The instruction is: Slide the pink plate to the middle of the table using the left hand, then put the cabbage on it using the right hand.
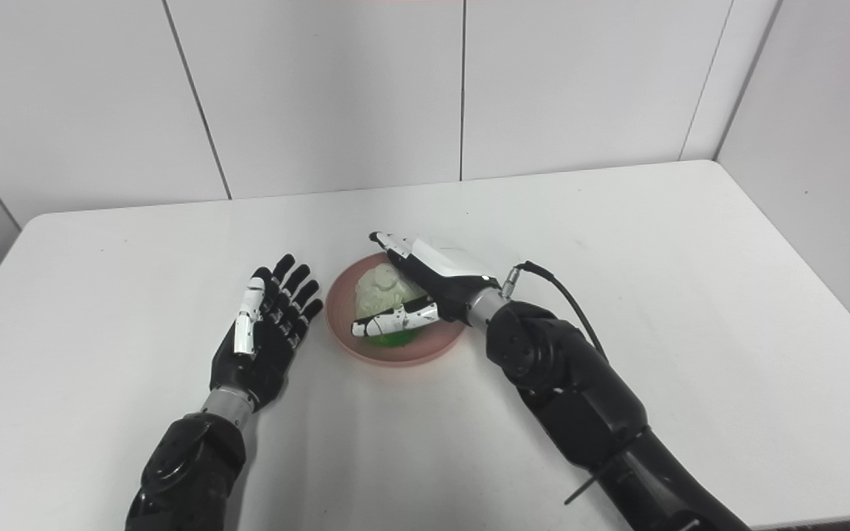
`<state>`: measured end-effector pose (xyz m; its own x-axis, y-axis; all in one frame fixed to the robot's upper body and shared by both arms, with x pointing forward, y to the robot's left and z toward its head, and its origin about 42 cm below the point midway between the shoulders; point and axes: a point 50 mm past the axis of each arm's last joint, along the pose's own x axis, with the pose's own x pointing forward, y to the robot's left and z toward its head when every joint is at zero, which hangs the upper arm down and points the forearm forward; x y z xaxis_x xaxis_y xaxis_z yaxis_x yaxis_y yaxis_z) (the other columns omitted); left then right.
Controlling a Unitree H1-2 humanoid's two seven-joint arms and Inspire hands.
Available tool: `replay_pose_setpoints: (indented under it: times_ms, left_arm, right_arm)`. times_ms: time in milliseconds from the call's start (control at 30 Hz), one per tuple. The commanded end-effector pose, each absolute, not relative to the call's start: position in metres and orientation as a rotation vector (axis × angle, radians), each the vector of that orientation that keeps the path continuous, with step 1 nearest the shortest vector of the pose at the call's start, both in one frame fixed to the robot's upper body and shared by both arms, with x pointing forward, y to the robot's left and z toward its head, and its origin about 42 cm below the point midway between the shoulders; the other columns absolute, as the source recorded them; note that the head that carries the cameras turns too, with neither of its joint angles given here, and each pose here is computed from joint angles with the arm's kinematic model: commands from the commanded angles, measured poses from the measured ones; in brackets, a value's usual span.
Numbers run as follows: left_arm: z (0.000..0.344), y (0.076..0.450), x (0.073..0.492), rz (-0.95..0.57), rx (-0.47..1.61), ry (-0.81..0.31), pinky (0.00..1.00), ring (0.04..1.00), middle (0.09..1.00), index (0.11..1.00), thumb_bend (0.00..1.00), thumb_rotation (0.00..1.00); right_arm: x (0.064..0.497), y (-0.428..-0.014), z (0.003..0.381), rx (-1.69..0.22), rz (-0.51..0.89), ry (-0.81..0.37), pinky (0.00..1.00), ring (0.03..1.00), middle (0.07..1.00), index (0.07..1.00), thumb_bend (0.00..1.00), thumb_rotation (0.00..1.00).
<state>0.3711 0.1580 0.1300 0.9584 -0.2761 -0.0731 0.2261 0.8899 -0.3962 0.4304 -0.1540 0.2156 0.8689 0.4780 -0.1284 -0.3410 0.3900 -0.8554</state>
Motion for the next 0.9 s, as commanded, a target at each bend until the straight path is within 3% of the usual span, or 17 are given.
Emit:
replay_pose_setpoints:
  times_ms: [0, 233, 267, 333, 400, 500, 600, 633, 733, 867]
  left_arm:
    - [0.125, 0.156, 0.370, -0.249, -0.397, 0.167, 0.99, 0.989, 0.985, 0.983, 0.35, 1.00]
    - [0.129, 0.156, 0.370, -0.252, -0.394, 0.151, 1.00, 0.992, 0.993, 0.991, 0.35, 1.00]
    - [0.130, 0.156, 0.370, -0.253, -0.392, 0.148, 1.00, 0.994, 0.995, 0.993, 0.35, 1.00]
    - [0.132, 0.156, 0.370, -0.247, -0.384, 0.138, 1.00, 0.991, 0.993, 0.993, 0.34, 1.00]
    - [0.136, 0.157, 0.369, -0.247, -0.369, 0.118, 1.00, 0.991, 0.994, 0.994, 0.34, 1.00]
    - [0.144, 0.159, 0.364, -0.237, -0.308, 0.066, 1.00, 0.992, 0.998, 0.999, 0.35, 1.00]
    - [0.151, 0.161, 0.358, -0.227, -0.224, 0.005, 0.98, 0.987, 0.999, 1.000, 0.36, 1.00]
    - [0.152, 0.162, 0.356, -0.231, -0.193, -0.017, 0.99, 0.995, 1.000, 1.000, 0.37, 1.00]
    - [0.156, 0.166, 0.349, -0.268, -0.083, -0.073, 1.00, 1.000, 1.000, 1.000, 0.43, 1.00]
    - [0.157, 0.175, 0.332, -0.272, 0.046, -0.120, 1.00, 1.000, 1.000, 1.000, 0.45, 1.00]
  right_arm:
    - [0.437, -0.155, 0.248, -1.026, 0.468, -0.244, 1.00, 1.000, 1.000, 1.000, 1.00, 0.76]
    - [0.430, -0.163, 0.265, -0.957, 0.387, -0.352, 1.00, 1.000, 1.000, 1.000, 1.00, 0.79]
    - [0.428, -0.164, 0.266, -0.941, 0.374, -0.366, 0.96, 1.000, 1.000, 1.000, 1.00, 0.79]
    - [0.421, -0.168, 0.271, -0.881, 0.319, -0.468, 0.89, 0.992, 1.000, 1.000, 1.00, 0.77]
    - [0.414, -0.175, 0.274, -0.800, 0.239, -0.580, 0.89, 0.965, 0.990, 1.000, 1.00, 0.74]
    - [0.402, -0.189, 0.270, -0.688, 0.112, -0.647, 0.87, 0.928, 0.949, 0.960, 0.98, 0.77]
    - [0.390, -0.200, 0.263, -0.608, 0.072, -0.575, 0.86, 0.929, 0.956, 0.970, 0.96, 0.93]
    - [0.384, -0.205, 0.259, -0.552, 0.095, -0.499, 0.94, 0.971, 0.982, 0.988, 0.97, 0.97]
    - [0.364, -0.217, 0.242, -0.439, 0.169, -0.326, 0.99, 0.997, 0.999, 0.999, 1.00, 1.00]
    - [0.341, -0.223, 0.207, -0.256, 0.145, -0.235, 1.00, 1.000, 1.000, 1.000, 1.00, 1.00]
